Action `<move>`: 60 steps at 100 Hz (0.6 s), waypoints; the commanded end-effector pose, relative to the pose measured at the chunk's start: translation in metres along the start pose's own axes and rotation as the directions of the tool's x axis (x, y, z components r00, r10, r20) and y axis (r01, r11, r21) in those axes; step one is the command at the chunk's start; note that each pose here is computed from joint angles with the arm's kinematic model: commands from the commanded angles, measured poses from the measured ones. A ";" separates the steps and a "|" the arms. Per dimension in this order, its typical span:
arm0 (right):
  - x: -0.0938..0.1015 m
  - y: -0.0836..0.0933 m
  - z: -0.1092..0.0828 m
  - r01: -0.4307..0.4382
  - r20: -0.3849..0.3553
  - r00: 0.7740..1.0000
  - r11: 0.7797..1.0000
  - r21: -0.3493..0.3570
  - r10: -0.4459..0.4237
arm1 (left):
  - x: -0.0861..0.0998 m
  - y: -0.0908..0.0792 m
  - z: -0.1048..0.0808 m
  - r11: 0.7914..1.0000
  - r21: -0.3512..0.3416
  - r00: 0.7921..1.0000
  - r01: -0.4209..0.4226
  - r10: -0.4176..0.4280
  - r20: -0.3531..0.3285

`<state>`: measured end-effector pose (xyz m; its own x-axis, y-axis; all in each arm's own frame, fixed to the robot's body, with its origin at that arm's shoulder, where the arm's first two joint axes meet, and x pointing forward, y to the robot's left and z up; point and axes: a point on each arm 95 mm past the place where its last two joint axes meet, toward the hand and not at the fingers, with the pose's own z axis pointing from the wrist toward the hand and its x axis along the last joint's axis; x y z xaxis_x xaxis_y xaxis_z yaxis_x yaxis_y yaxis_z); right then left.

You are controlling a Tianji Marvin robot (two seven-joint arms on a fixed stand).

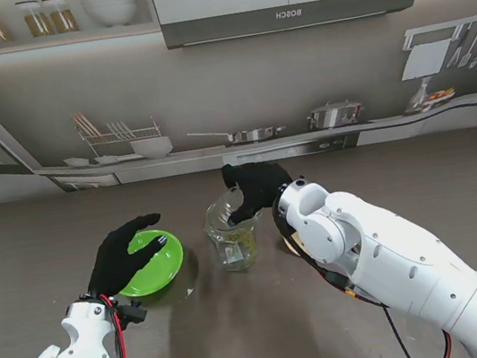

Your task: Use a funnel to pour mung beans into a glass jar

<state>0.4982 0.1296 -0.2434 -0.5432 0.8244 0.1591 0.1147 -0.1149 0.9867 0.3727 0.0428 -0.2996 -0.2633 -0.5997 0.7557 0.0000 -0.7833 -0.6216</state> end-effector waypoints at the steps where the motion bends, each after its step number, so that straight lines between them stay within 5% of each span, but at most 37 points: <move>1: 0.004 0.006 0.008 -0.001 -0.010 1.000 1.000 -0.011 0.001 | 0.002 0.000 0.000 1.000 -0.015 1.000 -0.003 0.003 -0.004; 60: 0.004 -0.014 0.035 -0.003 -0.032 0.999 0.999 0.033 0.004 | 0.000 -0.001 0.000 1.000 -0.014 1.000 -0.006 0.005 -0.005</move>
<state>0.5243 0.1469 -0.2583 -0.5535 0.8166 0.1637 0.1346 -0.1062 0.9852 0.3735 0.0439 -0.2985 -0.2666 -0.6042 0.7509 0.0018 -0.7794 -0.6265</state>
